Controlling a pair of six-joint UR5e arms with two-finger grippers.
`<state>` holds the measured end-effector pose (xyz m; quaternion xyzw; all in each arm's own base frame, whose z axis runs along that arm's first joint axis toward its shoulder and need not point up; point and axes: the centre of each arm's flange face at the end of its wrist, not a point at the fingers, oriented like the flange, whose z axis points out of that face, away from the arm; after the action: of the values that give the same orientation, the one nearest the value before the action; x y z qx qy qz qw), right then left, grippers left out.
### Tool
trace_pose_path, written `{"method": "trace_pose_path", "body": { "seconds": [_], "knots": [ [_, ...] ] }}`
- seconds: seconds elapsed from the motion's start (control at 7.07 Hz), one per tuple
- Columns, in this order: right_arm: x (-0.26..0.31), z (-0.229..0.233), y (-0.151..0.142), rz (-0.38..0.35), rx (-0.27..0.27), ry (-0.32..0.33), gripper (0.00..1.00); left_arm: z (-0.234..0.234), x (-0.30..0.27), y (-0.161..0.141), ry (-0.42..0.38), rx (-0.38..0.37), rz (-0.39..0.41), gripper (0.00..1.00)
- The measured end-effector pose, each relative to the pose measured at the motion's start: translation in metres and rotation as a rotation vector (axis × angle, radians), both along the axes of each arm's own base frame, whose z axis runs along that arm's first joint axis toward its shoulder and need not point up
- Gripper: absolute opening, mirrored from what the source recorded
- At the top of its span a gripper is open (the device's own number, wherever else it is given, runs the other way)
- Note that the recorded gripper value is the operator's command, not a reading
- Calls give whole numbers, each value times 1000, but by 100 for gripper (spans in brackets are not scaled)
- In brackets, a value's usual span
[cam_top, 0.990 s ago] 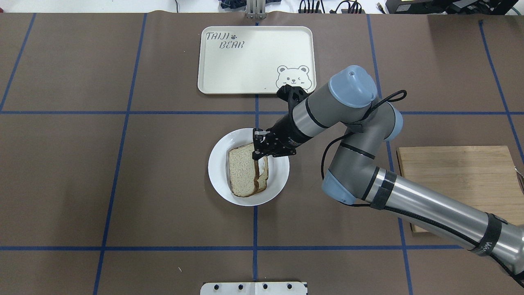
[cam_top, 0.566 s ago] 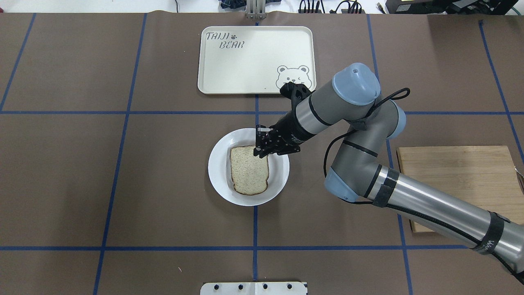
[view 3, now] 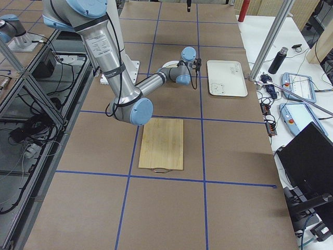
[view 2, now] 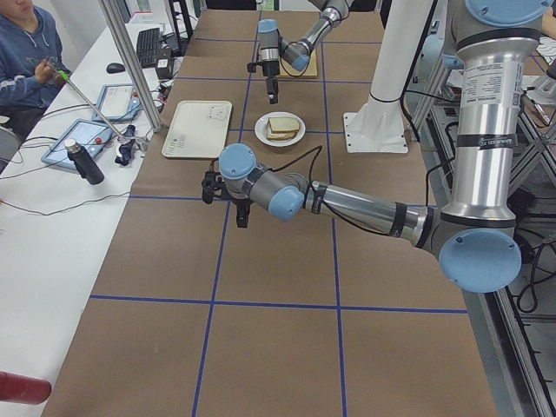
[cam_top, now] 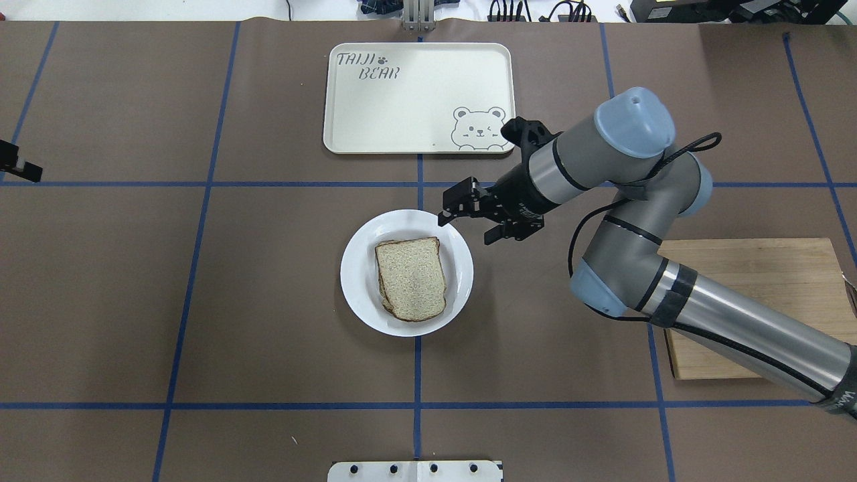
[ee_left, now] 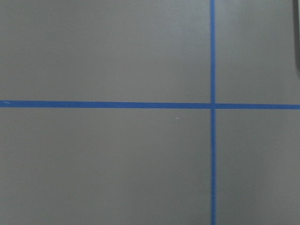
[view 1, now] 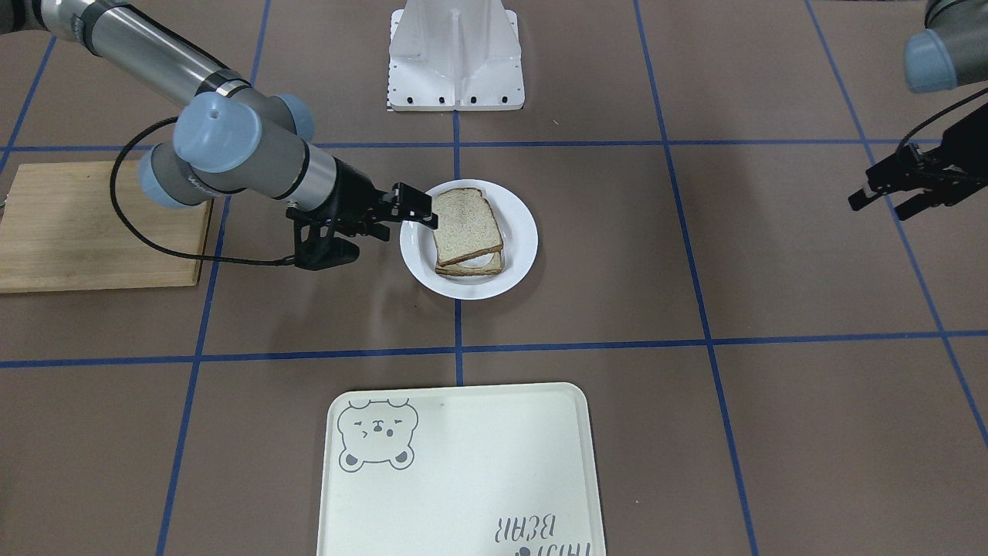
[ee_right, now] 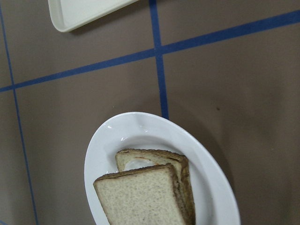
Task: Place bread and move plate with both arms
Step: 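Raise the right gripper away while the left arm reaches toward the plate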
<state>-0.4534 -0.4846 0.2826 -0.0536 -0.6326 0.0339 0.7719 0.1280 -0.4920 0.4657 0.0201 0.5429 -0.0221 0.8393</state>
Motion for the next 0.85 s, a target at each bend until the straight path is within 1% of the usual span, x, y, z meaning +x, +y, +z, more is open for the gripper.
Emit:
{"method": "trace_pose_path", "body": {
  "seconds": [0.14, 0.28, 0.42, 0.57, 0.71, 0.85],
  "knots": [
    [40, 30, -15, 37, 26, 26, 100, -24, 44, 2, 33, -37, 4, 97],
    [82, 65, -28, 51, 82, 58, 100, -50, 97, 10, 58, -63, -2, 97],
    [127, 105, -37, 52, 142, 93, 100, -81, 151, 21, 102, -89, -30, 97],
    [168, 142, -41, 55, 187, 126, 100, -113, 197, 32, 169, -128, -72, 97],
    [205, 177, -41, 65, 222, 160, 100, -131, 234, 43, 246, -165, -117, 97],
    [234, 208, -39, 65, 260, 206, 100, -129, 259, 52, 321, -182, -156, 97]
  ]
}}
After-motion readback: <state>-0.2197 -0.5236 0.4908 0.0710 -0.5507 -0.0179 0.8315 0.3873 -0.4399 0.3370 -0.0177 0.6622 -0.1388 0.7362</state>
